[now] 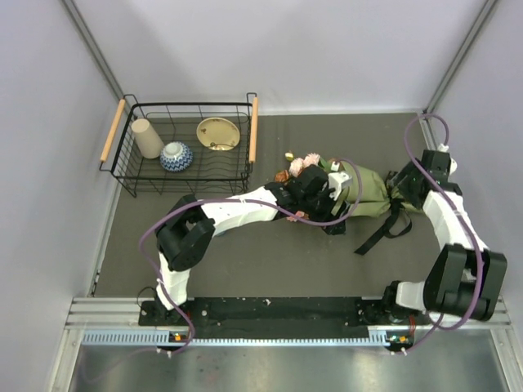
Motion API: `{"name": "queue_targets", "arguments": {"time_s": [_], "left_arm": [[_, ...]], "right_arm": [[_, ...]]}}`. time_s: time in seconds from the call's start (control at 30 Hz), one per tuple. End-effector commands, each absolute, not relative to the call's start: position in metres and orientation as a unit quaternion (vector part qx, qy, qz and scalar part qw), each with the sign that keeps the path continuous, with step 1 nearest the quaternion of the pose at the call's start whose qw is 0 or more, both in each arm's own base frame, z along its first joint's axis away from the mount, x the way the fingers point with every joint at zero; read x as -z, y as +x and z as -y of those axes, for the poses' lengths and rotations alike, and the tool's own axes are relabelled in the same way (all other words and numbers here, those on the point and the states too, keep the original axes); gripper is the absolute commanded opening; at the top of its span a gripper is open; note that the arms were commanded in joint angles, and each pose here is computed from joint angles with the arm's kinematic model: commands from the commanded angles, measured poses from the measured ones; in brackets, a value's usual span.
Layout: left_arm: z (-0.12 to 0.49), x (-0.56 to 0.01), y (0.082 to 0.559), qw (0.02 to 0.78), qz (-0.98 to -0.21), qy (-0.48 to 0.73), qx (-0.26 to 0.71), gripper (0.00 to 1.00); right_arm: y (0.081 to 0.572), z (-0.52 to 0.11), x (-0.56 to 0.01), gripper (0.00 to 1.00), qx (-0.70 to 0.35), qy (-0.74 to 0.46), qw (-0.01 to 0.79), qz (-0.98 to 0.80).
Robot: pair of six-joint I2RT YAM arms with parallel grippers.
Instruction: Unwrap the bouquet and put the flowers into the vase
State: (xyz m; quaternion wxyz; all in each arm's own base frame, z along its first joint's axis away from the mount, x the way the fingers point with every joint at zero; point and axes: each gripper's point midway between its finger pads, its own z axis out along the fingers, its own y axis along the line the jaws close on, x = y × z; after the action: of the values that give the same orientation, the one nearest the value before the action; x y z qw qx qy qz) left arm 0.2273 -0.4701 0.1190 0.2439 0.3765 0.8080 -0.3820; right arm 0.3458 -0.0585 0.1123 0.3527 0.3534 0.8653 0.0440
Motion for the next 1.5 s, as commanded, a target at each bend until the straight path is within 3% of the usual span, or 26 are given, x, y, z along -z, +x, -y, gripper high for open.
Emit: {"name": "queue_targets", "arguments": {"time_s": [0.0,0.33,0.5,1.1,1.23,1.37,1.47], "left_arm": [[0.483,-0.181,0.217,0.280,-0.757,0.395,0.438,0.82],[0.480,-0.199,0.212,0.292,-0.738,0.410,0.450,0.81],[0.479,-0.198,0.213,0.298,-0.738,0.410,0.446,0.81],[0.471,-0.203,0.211,0.309,-0.737,0.401,0.447,0.82],[0.470,-0.202,0.212,0.311,-0.738,0.400,0.445,0.82],[0.471,-0.202,0.215,0.316,-0.740,0.398,0.441,0.82],[0.474,-0.194,0.228,0.322,-0.756,0.386,0.420,0.79]], "right_arm": [[0.305,0.064,-0.116,0.66,-0.019,0.401,0.351,-0.846],[0.227,0.037,-0.072,0.67,-0.008,0.476,0.210,-0.854],[0.224,0.016,-0.063,0.64,0.023,0.463,0.207,-0.861],[0.215,-0.010,-0.003,0.58,0.060,0.508,0.086,-0.855],[0.212,-0.011,0.000,0.41,0.059,0.513,0.079,-0.853],[0.214,-0.011,-0.005,0.13,0.048,0.510,0.097,-0.853],[0.223,-0.007,-0.019,0.00,0.038,0.489,0.133,-0.861]]}}
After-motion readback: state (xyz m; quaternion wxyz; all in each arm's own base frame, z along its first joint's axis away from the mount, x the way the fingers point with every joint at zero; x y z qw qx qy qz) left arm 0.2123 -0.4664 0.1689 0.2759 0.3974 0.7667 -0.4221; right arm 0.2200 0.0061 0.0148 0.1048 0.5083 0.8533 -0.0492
